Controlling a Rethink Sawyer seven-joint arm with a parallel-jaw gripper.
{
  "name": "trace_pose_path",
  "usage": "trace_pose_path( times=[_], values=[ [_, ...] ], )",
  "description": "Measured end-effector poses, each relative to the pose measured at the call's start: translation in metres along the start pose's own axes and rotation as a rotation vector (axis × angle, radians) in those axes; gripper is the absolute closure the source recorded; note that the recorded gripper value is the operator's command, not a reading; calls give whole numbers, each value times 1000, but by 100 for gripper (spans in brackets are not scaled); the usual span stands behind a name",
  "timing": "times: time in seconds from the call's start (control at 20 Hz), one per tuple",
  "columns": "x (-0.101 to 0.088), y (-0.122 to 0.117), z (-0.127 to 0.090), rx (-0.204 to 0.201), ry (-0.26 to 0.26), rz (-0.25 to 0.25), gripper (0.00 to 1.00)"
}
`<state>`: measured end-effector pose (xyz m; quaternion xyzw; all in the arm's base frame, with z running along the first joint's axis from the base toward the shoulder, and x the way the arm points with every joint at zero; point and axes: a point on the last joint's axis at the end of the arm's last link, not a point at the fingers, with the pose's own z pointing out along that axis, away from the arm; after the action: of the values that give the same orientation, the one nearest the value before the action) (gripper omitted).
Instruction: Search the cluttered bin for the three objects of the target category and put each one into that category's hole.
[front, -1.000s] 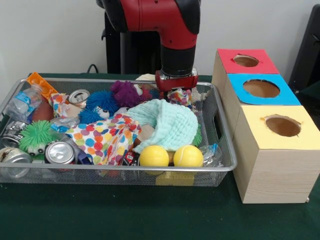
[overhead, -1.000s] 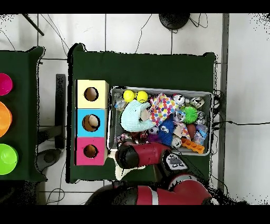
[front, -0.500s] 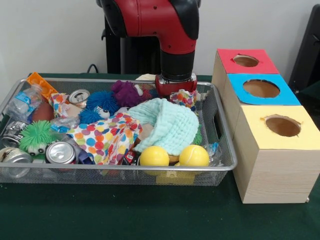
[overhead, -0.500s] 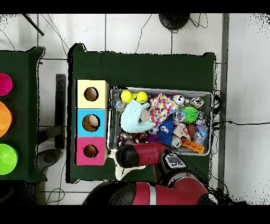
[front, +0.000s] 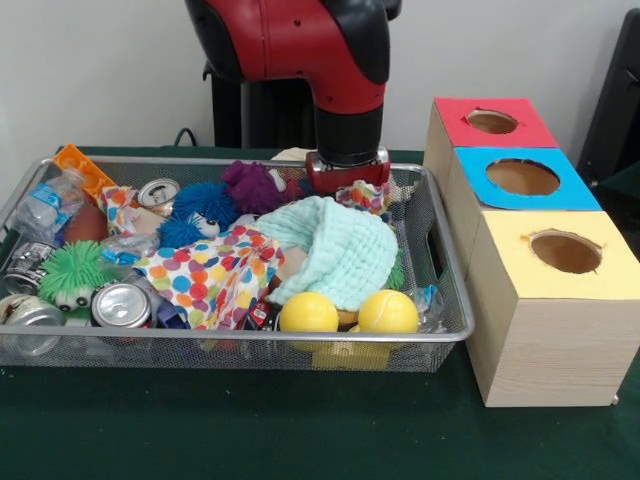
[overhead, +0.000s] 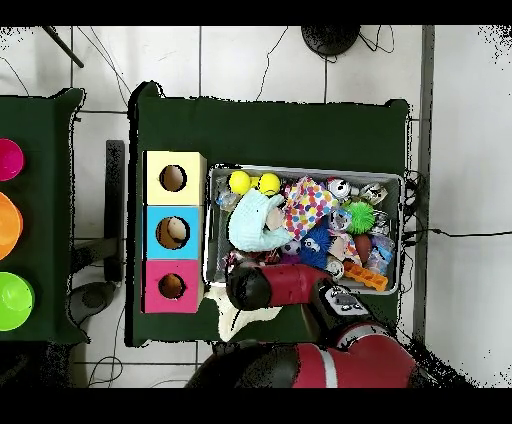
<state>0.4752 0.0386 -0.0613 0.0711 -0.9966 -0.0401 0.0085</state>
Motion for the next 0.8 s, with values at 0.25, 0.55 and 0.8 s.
trace_pose_path(
  times=[0.25,0.55,0.8],
  values=[
    [-14,-11,0,-64,96,16,0],
    [-29,-20,2,-126,207,17,0],
    [-36,-24,3,-157,259,10,0]
  ],
)
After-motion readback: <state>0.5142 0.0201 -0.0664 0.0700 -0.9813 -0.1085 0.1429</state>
